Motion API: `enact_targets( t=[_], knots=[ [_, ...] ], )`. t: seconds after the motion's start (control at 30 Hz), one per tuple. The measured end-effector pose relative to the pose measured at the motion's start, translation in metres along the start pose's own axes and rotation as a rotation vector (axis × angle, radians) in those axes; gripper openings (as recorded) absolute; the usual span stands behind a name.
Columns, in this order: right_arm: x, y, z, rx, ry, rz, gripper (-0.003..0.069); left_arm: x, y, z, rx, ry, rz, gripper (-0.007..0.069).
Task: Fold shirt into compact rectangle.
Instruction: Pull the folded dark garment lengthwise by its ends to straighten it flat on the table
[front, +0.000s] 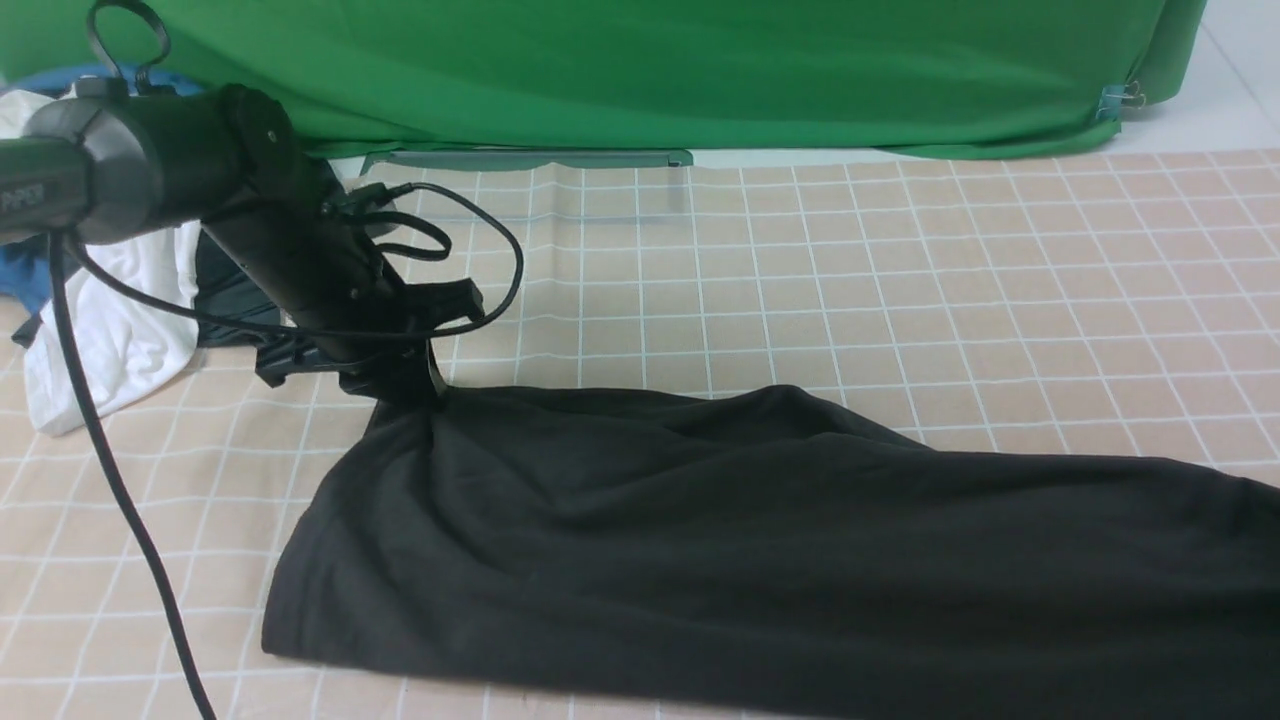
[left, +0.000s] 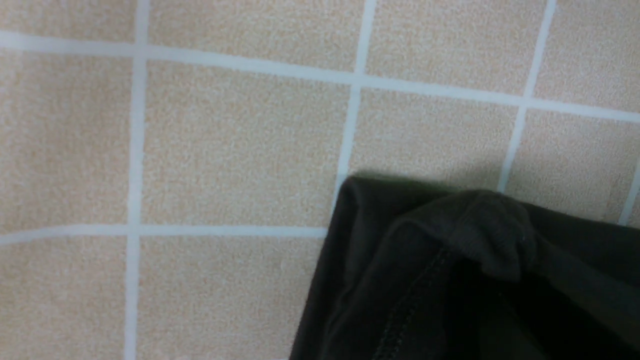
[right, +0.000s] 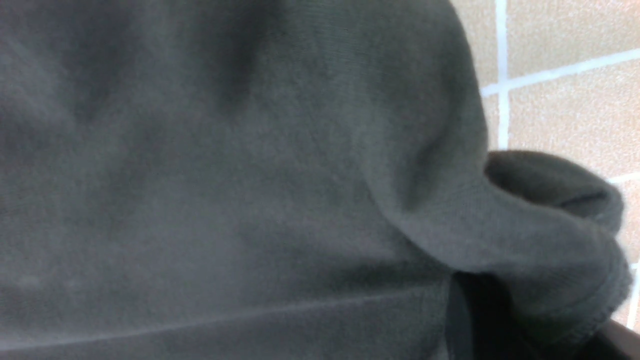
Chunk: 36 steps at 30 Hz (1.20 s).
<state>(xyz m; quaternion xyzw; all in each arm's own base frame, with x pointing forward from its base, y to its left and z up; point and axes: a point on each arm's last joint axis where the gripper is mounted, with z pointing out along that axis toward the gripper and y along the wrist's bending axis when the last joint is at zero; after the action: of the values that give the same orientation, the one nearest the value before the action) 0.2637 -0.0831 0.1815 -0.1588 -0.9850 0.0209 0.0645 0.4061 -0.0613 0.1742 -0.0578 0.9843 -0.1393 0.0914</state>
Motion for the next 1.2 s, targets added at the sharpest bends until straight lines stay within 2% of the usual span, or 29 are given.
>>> enact_targets(
  t=[0.27, 0.5, 0.63, 0.83, 0.9, 0.97, 1.0, 1.1, 1.2],
  knots=[
    [0.000, 0.001, 0.000, -0.010, -0.004, 0.005, 0.0091, -0.012, 0.028, -0.030, 0.012, -0.105, -0.104, 0.0022],
    [-0.001, 0.002, 0.000, -0.017, -0.011, 0.009, 0.0091, -0.013, 0.033, -0.027, 0.015, -0.094, -0.124, 0.0024],
    [-0.001, 0.001, 0.000, -0.016, -0.012, 0.008, 0.0091, -0.013, 0.036, -0.025, 0.002, -0.089, -0.119, 0.0083],
    [-0.002, 0.001, 0.000, -0.013, -0.021, 0.011, 0.0111, -0.020, 0.032, -0.038, 0.002, -0.118, -0.099, 0.0314],
    [-0.003, 0.001, 0.000, -0.013, -0.034, 0.011, 0.0183, -0.024, 0.027, -0.052, 0.012, -0.140, -0.085, 0.0413],
    [-0.004, 0.001, 0.000, -0.012, -0.042, 0.011, 0.0266, -0.026, 0.025, -0.058, 0.016, -0.153, -0.079, 0.0449],
    [-0.005, 0.001, 0.000, -0.012, -0.050, 0.010, 0.0347, -0.030, 0.022, -0.068, 0.022, -0.171, -0.070, 0.0493],
    [-0.006, 0.001, 0.001, -0.013, -0.074, 0.012, 0.0535, -0.034, 0.017, -0.081, 0.035, -0.186, -0.057, 0.0558],
    [-0.005, 0.002, 0.008, -0.015, -0.097, -0.004, 0.0584, -0.037, 0.014, -0.087, 0.046, -0.194, -0.055, 0.0580]
  ],
)
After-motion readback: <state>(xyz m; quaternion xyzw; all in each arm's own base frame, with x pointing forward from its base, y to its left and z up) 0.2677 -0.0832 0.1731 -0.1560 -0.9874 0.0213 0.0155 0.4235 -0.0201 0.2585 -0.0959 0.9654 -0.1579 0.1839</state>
